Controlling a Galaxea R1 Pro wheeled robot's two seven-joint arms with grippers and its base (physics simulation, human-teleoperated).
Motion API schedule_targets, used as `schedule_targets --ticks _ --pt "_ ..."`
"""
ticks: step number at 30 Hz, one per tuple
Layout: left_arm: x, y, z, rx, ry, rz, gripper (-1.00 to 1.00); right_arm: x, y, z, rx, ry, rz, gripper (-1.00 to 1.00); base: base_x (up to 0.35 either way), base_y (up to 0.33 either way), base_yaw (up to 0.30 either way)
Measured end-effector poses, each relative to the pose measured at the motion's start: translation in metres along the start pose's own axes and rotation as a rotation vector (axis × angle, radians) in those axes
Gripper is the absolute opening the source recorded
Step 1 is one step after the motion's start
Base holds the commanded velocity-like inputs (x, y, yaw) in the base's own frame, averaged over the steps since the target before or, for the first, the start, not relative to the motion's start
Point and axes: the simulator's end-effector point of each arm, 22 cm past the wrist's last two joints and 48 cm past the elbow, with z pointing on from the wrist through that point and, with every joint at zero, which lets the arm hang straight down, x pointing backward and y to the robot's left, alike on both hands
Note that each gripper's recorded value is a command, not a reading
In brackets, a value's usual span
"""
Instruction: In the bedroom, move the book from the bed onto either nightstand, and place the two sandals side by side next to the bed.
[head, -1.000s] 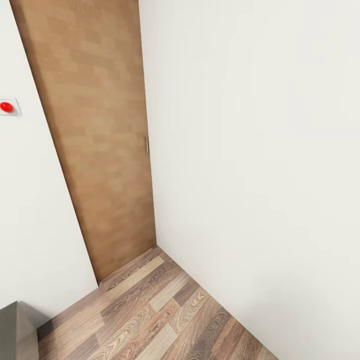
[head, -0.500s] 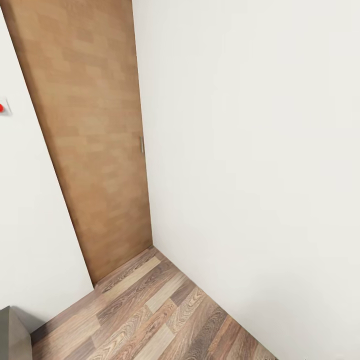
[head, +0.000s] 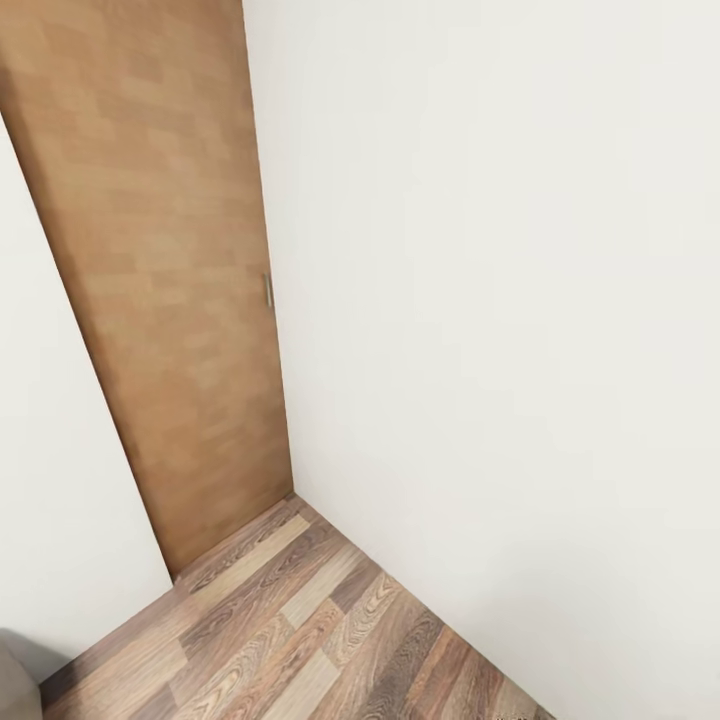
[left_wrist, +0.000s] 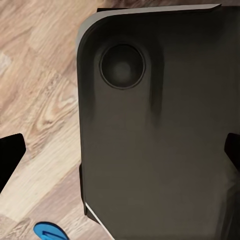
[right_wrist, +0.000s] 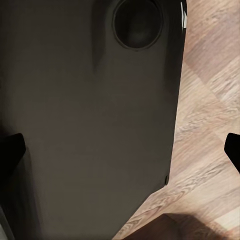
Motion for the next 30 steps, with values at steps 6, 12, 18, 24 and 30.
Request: schedule_targets --ticks 6,12,18,24,30 --pt "-0.0001 -0.0001 0.0000 0.000 0.000 0.000 1.00 0.0000 -0.0001 0.0000 0.000 0.000 0.000 1.00 0.000 0.000 -0.107" --pt "-0.0002 -0.0002 0.0000 0.000 -0.001 0.000 1.00 0.0000 0.0000 0.0000 0.000 0.000 0.000 1.00 0.000 0.000 -0.100" --pt "-0.0003 -0.0001 0.0000 0.000 -0.001 -0.001 1.00 0.0000 0.0006 0.0000 -0.001 0.000 0.000 1.00 0.000 0.000 -0.097" --pt "-0.0011 0.0000 0.0000 -0.001 -0.005 -0.002 1.00 0.0000 0.0009 0.0000 -0.001 0.000 -0.001 1.00 0.000 0.000 -0.096" --pt "-0.0025 0.0010 0.0000 -0.003 -0.011 -0.003 1.00 0.0000 0.0010 0.0000 -0.001 0.000 -0.001 1.00 0.000 0.000 -0.095"
